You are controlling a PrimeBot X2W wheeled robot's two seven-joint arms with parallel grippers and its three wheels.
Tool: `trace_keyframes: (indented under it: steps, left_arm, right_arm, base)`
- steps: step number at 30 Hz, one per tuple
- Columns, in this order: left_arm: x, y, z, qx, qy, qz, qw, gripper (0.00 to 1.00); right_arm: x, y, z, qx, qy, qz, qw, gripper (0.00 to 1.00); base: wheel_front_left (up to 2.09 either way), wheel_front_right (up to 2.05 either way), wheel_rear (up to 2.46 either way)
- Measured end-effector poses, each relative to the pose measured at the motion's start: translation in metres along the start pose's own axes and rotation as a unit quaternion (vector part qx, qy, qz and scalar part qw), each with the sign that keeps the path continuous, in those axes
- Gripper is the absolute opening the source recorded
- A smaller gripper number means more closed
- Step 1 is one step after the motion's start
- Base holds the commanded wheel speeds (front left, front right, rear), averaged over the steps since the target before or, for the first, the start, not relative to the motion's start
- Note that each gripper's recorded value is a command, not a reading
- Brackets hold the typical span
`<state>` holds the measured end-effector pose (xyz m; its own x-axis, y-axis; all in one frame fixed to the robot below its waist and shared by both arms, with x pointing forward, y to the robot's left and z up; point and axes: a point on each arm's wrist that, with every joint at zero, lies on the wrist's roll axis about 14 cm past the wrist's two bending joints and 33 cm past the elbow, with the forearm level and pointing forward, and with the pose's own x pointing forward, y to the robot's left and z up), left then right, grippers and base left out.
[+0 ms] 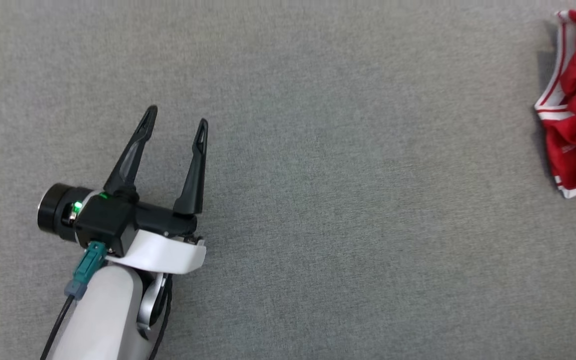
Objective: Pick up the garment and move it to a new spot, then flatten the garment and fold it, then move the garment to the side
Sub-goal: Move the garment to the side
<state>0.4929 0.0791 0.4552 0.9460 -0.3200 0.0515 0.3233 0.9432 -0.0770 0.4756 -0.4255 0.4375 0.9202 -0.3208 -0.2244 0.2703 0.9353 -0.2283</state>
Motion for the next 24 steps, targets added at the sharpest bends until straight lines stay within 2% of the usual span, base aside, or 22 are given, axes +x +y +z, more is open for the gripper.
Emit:
trace_keyframes:
  steps: [6, 11, 24]
  left_arm:
    - [-0.022, -0.002, 0.022, -0.007, -0.01, 0.011, 1.0, 1.0]
    - [-0.043, 0.004, 0.038, -0.006, -0.02, 0.036, 0.999, 1.0]
    - [-0.116, 0.047, 0.059, 0.001, -0.026, 0.141, 0.99, 1.0]
  right_arm:
    - [-0.042, 0.028, 0.028, 0.026, -0.064, 0.037, 0.997, 1.0]
    - [-0.078, 0.065, 0.04, 0.052, -0.097, 0.081, 0.991, 1.0]
    - [-0.148, 0.183, 0.073, 0.094, -0.145, 0.226, 0.959, 1.0]
  base:
    - [0.0, 0.0, 0.0]
    - [0.0, 0.0, 0.0]
    - [0.0, 0.0, 0.0]
